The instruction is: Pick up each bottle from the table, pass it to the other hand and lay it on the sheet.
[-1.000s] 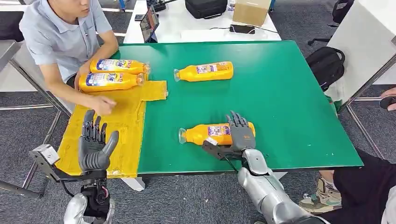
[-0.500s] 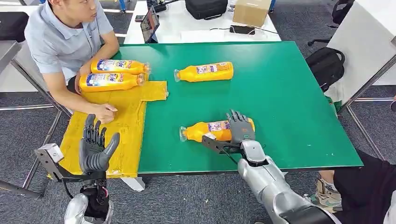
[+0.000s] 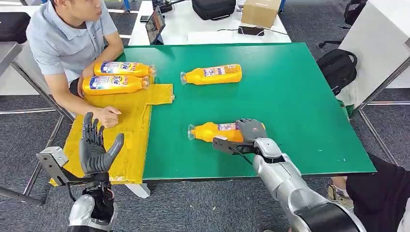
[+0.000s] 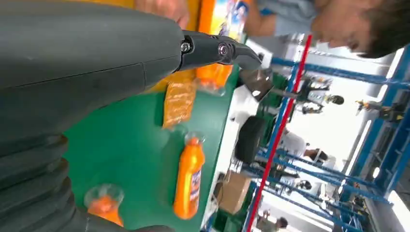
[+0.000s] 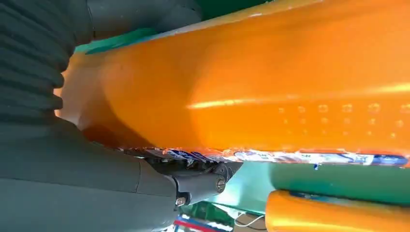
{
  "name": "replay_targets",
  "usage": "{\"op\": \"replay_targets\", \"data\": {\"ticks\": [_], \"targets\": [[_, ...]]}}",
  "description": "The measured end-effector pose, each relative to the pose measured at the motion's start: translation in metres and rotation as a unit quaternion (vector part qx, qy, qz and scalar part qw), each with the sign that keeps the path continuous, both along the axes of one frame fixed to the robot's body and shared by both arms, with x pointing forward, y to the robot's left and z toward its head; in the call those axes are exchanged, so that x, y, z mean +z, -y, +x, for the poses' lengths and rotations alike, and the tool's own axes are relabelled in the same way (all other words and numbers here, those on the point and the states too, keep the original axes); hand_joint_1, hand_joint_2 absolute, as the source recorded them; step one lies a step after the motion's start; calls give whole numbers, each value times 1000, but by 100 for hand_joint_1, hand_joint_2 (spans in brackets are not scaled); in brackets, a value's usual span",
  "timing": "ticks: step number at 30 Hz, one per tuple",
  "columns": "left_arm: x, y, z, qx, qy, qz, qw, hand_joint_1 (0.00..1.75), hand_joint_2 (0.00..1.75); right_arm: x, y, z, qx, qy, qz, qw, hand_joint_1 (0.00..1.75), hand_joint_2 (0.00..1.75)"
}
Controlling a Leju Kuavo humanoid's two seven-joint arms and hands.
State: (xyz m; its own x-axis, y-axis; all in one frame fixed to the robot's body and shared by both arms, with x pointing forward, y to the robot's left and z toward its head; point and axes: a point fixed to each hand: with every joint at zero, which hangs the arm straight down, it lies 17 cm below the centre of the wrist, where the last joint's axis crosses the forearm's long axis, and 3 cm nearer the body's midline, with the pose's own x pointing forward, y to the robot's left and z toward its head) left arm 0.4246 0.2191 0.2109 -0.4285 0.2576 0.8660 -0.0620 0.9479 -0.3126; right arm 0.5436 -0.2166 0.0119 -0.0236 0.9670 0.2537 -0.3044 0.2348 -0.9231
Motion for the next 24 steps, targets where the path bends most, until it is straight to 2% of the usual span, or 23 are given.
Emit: {"op": "replay_targets", "data": {"ticks": [3,10,13,16,20,21,24], "targets": [[-2,0,1,3,-1,4,1000,0,175,2,-2,0,8,4,28,1000,175,175],[-4,-1,3,3,-3,4,1000,0,175,5,-2,1,12,9,40,999,175,175],[-4,0,4,-1,0,-4,1000,0,175,19,-21,-1,51,38,126,990,175,175],[-3,5,4,1,8,6,1000,0,175,48,-43,-15,80,120,229,963,175,175],[-2,30,-13,43,30,130,990,0,175,106,-62,-48,73,232,371,896,175,175],[-2,41,-19,46,37,160,985,0,175,124,-65,-58,71,259,399,877,175,175],[-1,63,-27,33,46,182,982,0,175,152,-68,-77,72,295,428,851,175,175]]}}
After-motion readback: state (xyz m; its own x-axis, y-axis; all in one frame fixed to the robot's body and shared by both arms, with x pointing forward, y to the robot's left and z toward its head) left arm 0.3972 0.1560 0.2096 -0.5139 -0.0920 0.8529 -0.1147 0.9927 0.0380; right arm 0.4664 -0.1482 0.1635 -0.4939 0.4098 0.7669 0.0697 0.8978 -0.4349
